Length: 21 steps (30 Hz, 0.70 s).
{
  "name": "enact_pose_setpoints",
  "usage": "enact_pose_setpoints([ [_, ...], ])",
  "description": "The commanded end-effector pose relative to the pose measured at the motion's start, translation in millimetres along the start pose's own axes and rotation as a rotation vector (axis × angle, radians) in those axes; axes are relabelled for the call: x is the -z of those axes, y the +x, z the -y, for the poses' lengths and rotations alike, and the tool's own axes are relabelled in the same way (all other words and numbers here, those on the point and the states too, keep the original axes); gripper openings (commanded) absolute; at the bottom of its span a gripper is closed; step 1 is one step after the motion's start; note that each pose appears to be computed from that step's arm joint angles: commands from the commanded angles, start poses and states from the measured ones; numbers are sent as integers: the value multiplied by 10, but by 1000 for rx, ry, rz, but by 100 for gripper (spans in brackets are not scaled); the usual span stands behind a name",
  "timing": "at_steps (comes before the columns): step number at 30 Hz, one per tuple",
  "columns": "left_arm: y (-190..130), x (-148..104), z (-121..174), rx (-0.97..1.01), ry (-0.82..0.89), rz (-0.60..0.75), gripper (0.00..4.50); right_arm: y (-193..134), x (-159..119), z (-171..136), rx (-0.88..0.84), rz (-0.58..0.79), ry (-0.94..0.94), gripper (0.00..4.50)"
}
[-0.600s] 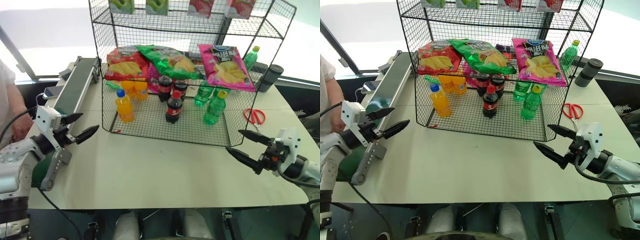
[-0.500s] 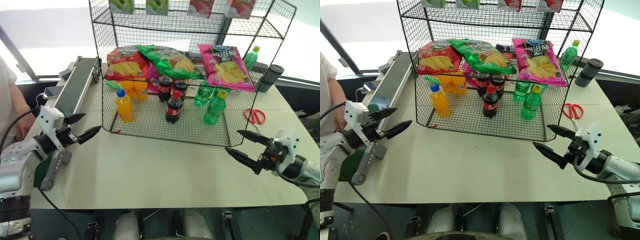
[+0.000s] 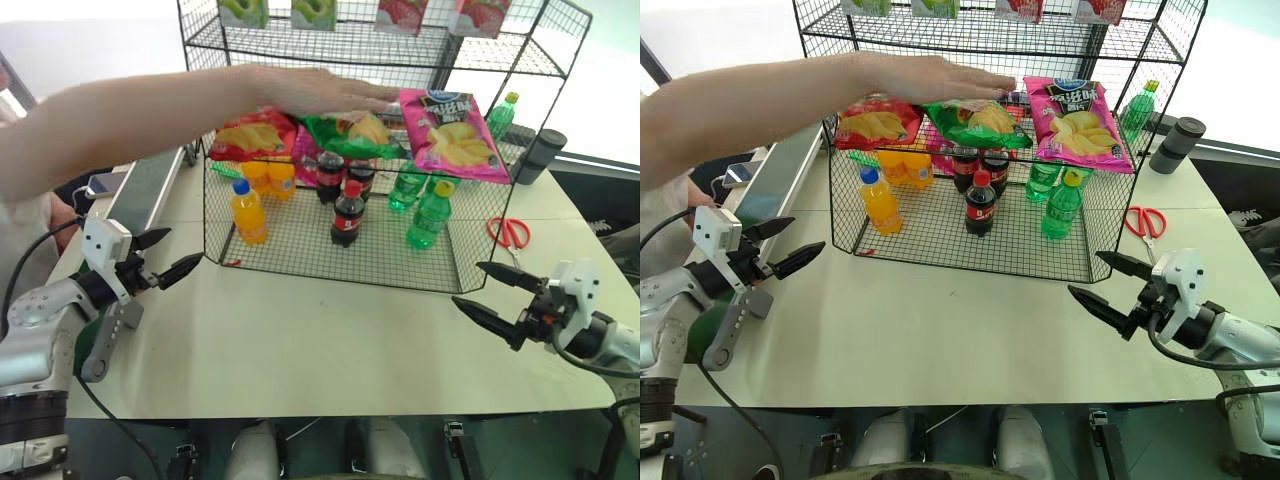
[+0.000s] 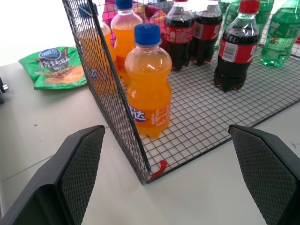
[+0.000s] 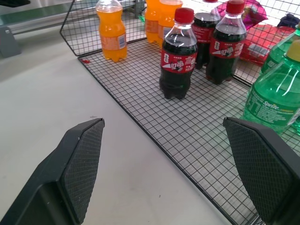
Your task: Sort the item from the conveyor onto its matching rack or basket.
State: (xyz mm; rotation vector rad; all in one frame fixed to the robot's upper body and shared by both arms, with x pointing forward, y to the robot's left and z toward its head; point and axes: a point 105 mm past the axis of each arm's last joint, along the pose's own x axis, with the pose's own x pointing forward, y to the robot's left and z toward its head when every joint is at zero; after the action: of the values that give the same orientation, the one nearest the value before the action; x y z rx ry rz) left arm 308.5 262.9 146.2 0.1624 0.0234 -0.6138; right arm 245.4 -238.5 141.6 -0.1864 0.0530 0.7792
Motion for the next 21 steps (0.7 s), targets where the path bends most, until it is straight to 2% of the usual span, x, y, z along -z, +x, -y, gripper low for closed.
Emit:
enact_pose_setpoints([
  [1, 32, -114, 26, 6, 17, 54, 450, 24, -95, 17, -7, 27, -46, 423],
  [21, 96, -44, 156, 70, -41, 47, 450, 32, -90, 16, 13, 34, -60, 423],
])
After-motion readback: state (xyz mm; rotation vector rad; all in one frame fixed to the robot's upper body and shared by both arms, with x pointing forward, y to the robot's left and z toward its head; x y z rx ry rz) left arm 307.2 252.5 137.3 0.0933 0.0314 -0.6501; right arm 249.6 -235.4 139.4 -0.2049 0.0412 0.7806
